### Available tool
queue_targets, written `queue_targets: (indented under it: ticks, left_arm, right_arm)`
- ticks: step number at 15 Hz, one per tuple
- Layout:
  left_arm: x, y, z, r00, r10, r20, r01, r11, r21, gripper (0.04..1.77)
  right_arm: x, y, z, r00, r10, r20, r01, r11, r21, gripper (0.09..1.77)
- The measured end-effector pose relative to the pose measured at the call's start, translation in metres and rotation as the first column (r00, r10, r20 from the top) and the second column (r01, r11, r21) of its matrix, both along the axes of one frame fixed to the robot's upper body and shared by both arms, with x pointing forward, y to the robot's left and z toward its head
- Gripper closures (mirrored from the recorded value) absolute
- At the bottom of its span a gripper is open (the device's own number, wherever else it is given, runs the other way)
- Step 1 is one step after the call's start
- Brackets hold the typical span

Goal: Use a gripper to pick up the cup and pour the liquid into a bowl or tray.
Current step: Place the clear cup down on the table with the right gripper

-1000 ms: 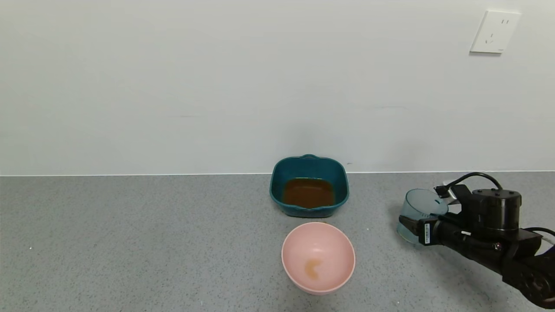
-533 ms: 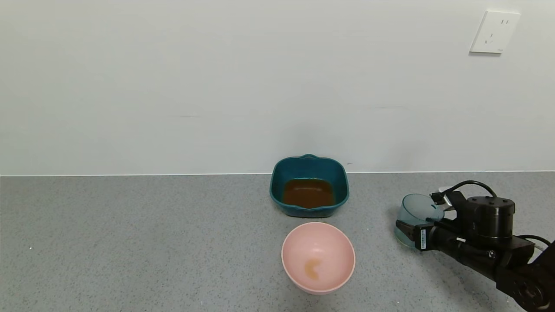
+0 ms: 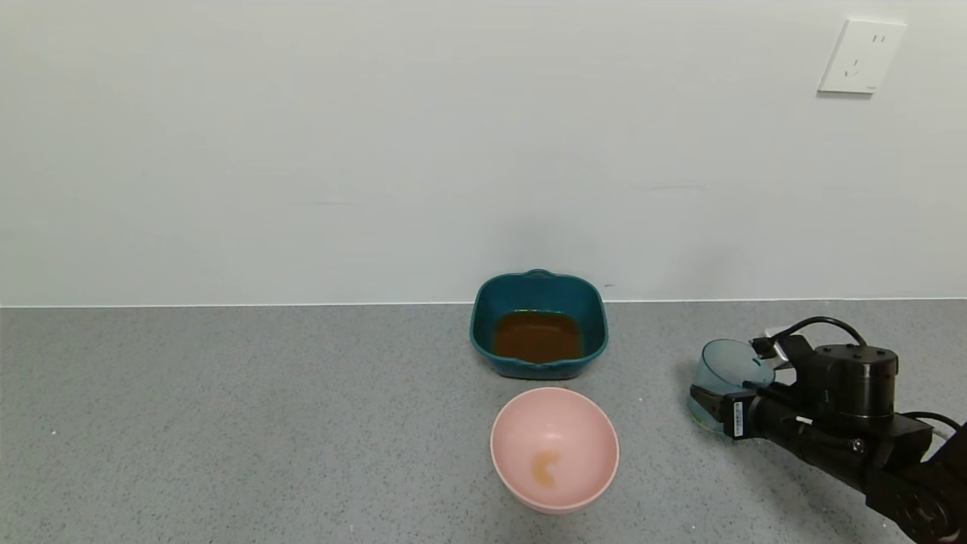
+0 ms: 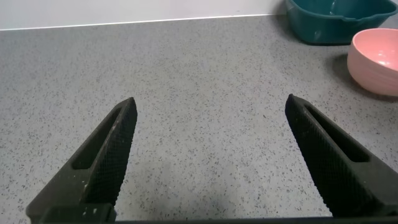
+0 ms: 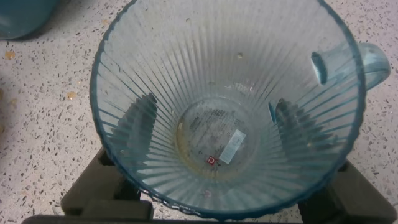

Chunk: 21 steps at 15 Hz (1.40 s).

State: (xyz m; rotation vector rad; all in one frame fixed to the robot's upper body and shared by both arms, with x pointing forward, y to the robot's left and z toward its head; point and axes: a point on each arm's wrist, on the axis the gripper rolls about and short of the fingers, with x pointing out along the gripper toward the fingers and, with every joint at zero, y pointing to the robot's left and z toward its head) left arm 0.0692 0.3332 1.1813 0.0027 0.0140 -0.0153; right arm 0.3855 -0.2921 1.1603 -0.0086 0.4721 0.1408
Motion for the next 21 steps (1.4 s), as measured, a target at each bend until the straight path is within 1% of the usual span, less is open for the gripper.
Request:
queue_targets:
  ticks: [1,4,8,12,16,21]
  left_arm:
    - [0.000,0.000,0.000,1.000,0.000,0.000,0.000,1.000,0.000,0.09]
    - [0.000,0.000,0.000,1.000,0.000,0.000,0.000,1.000,0.000,0.09]
    - [0.000,0.000,0.000,1.000,0.000,0.000,0.000,1.000,0.000,0.09]
    - [0.000,0.000,0.000,1.000,0.000,0.000,0.000,1.000,0.000,0.09]
    - [0.000,0.000,0.000,1.000,0.000,0.000,0.000,1.000,0.000,0.09]
    - [0.000,0.000,0.000,1.000,0.000,0.000,0.000,1.000,0.000,0.09]
  right_arm:
    - [0.000,0.000,0.000,1.000,0.000,0.000,0.000,1.000,0.000,0.52]
    - [-0.001,0.000,-0.001,1.000,-0.001,-0.006,0.001,1.000,-0.003,0.40]
    - [-0.002,0.000,0.001,1.000,0.000,0.016,0.000,1.000,0.002,0.30]
    - [-0.003,0.000,0.003,1.000,0.000,0.021,0.000,1.000,0.004,0.24]
    - [-0.009,-0.001,0.010,1.000,0.001,0.028,-0.001,1.000,0.006,0.20]
    - [-0.022,-0.003,0.020,0.999,0.004,-0.037,-0.004,1.000,0.001,0.18]
